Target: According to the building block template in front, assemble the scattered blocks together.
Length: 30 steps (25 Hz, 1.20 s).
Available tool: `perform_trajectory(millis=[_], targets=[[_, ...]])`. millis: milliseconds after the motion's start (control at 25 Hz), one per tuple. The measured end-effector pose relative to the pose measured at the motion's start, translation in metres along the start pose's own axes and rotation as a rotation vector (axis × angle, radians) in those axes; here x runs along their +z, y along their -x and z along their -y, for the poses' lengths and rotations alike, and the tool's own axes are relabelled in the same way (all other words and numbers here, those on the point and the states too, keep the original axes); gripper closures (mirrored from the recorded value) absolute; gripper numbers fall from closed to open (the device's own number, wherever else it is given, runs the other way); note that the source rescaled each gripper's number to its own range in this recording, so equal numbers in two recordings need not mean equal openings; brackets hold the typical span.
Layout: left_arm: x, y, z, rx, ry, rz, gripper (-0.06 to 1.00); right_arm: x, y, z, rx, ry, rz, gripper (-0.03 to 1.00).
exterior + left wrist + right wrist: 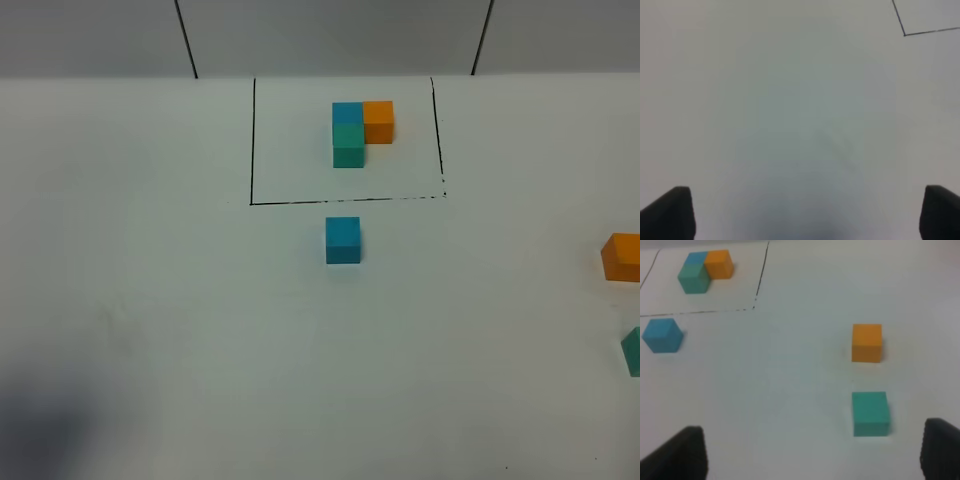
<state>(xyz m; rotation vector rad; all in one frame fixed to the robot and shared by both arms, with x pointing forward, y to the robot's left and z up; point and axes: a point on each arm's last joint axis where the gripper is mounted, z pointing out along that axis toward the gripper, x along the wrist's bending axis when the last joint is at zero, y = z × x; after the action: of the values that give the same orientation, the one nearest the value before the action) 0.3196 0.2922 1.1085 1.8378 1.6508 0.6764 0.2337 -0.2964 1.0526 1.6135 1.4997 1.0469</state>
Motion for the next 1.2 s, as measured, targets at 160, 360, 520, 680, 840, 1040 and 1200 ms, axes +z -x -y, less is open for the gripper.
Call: perform_trajectory(millis=[160, 360, 520, 680, 840, 1040, 1200], targets=[[-0.011, 0.000, 0.034, -0.002, 0.055, 0.005, 0.06, 0.000, 0.000, 0.000, 0.000, 0.000, 0.000, 0.23], [-0.015, 0.004, 0.070, -0.008, 0.102, 0.041, 0.08, 0.000, 0.000, 0.000, 0.000, -0.001, 0.000, 0.23], [-0.018, 0.006, 0.093, 0.017, 0.182, 0.066, 0.10, 0.000, 0.000, 0.000, 0.000, -0.001, 0.000, 0.23], [-0.024, 0.006, 0.106, 0.028, 0.245, 0.067, 0.11, 0.000, 0.000, 0.000, 0.003, -0.001, 0.000, 0.23], [-0.021, 0.006, 0.110, 0.027, 0.222, 0.067, 0.13, 0.000, 0.000, 0.000, 0.007, -0.001, 0.000, 0.23], [-0.021, 0.006, 0.110, 0.022, 0.221, 0.068, 0.20, 0.000, 0.000, 0.000, 0.007, -0.001, 0.000, 0.23], [-0.021, 0.006, 0.110, 0.021, 0.221, 0.068, 0.30, 0.000, 0.000, 0.000, 0.007, -0.001, 0.000, 0.23]])
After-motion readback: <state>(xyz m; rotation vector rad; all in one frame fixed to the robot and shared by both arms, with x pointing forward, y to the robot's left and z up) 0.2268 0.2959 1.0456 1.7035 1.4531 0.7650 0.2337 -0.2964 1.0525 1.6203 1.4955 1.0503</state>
